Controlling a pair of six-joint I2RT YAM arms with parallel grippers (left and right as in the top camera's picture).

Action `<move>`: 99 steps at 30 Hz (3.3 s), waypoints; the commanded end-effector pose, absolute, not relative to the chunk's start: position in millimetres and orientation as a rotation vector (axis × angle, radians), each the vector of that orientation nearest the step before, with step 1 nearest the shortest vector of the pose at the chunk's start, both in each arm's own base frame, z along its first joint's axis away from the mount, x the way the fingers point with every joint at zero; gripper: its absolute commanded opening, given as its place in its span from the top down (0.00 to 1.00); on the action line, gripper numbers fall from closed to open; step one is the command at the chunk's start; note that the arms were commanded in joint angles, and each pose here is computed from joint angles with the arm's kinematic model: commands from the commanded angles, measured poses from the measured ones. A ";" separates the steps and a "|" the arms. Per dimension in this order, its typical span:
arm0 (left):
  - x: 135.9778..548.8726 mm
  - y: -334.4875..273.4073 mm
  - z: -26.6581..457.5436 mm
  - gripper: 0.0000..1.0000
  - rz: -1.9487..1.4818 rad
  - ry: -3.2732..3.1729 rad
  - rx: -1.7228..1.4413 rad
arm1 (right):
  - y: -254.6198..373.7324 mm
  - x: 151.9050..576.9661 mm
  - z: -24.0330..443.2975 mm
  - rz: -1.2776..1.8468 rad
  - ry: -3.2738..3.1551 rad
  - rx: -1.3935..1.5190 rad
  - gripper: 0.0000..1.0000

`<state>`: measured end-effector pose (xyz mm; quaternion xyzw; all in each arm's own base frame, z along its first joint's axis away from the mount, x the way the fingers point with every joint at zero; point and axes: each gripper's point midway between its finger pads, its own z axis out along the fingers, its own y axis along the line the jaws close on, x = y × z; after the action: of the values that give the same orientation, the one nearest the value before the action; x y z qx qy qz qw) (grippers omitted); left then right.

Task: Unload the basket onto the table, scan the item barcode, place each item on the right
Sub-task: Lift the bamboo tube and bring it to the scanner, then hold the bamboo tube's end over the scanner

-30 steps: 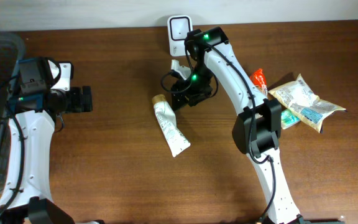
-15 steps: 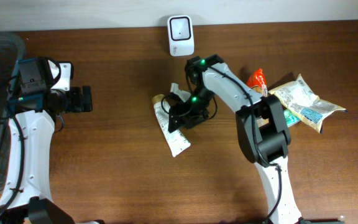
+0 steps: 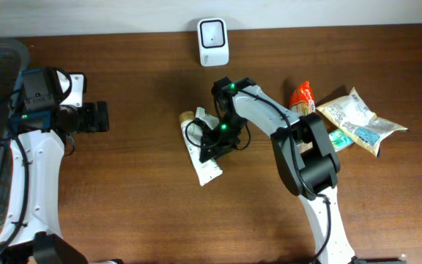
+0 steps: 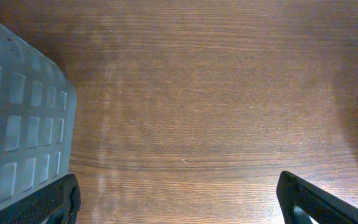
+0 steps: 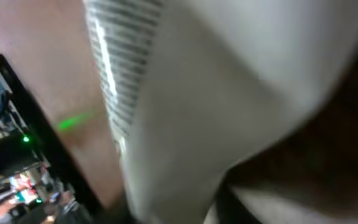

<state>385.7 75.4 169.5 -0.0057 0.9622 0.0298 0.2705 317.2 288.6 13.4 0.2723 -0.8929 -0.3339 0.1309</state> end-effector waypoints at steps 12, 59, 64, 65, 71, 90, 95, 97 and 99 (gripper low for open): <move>386.2 75.3 171.8 0.01 0.072 2.585 -0.023 | 284.7 349.5 128.8 -1.181 -2.774 0.987 0.96; 386.2 75.3 171.8 0.01 0.072 2.585 -0.023 | 202.2 400.0 223.9 -0.643 -3.357 1.002 0.96; 386.2 75.4 171.8 0.01 0.072 2.585 -0.023 | 172.4 473.6 251.3 0.420 -3.720 0.988 0.96; 386.2 75.4 171.8 0.01 0.072 2.585 -0.023 | 168.3 492.2 257.0 0.675 -3.747 0.985 0.96; 386.2 75.4 171.8 0.01 0.072 2.585 -0.023 | 185.7 544.3 236.8 1.068 -3.573 1.424 0.96; 386.2 75.3 171.8 0.01 0.072 2.585 -0.023 | 163.7 635.5 114.3 1.692 -3.232 1.544 0.96; 386.2 75.3 171.8 0.01 0.072 2.585 -0.023 | 155.6 635.4 124.1 1.805 -3.229 1.427 0.96; 386.2 75.4 171.8 0.01 0.072 2.585 -0.023 | 165.5 634.0 126.5 1.820 -3.203 1.482 0.96; 386.2 75.4 171.8 0.01 0.072 2.585 -0.023 | 174.9 634.1 131.9 1.855 -3.175 1.538 0.96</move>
<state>385.5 75.4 169.2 -0.0058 0.9624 0.0297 0.2698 632.5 158.8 91.2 0.3681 -0.7451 0.4105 -0.3752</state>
